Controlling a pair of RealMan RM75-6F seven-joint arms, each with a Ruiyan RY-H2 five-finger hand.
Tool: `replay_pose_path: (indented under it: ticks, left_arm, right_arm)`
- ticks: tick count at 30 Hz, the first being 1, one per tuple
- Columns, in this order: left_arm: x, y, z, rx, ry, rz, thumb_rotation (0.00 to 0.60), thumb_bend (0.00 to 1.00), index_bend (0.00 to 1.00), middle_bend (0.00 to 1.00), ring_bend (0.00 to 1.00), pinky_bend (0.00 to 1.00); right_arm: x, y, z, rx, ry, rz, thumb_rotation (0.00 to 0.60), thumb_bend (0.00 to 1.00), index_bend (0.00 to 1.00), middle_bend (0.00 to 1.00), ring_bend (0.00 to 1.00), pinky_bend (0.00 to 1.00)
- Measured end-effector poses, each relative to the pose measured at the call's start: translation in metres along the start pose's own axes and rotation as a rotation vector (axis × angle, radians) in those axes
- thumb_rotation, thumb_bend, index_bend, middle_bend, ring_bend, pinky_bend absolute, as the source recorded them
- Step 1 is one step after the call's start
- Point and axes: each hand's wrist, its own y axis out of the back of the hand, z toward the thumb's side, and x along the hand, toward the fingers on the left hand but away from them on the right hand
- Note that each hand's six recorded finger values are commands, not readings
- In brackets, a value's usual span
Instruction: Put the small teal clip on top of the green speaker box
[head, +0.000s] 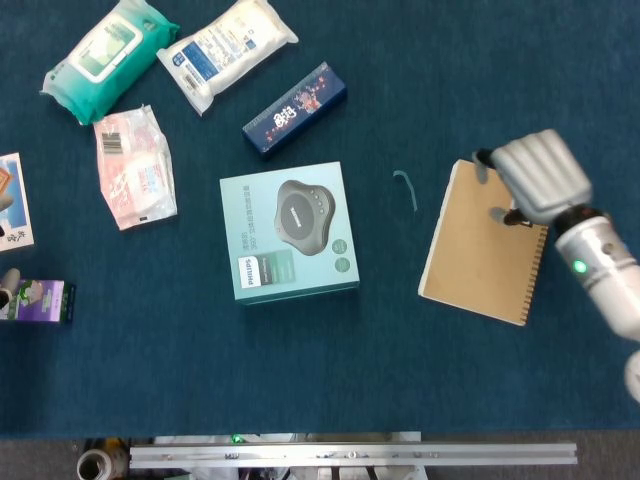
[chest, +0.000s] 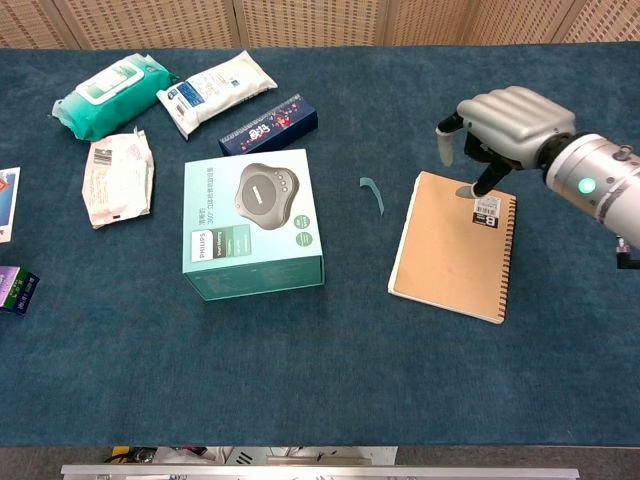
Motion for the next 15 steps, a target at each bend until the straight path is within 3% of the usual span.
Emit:
replay_pose_path:
  ticks: [15]
  left_arm:
    - [-0.004, -0.002, -0.005, -0.008, 0.009, -0.002, 0.600, 0.26, 0.19, 0.41, 0.39, 0.38]
  right_arm:
    - [-0.037, -0.016, 0.044, 0.000, 0.019, 0.053, 0.600, 0.12, 0.53, 1.00, 1.00, 1.00]
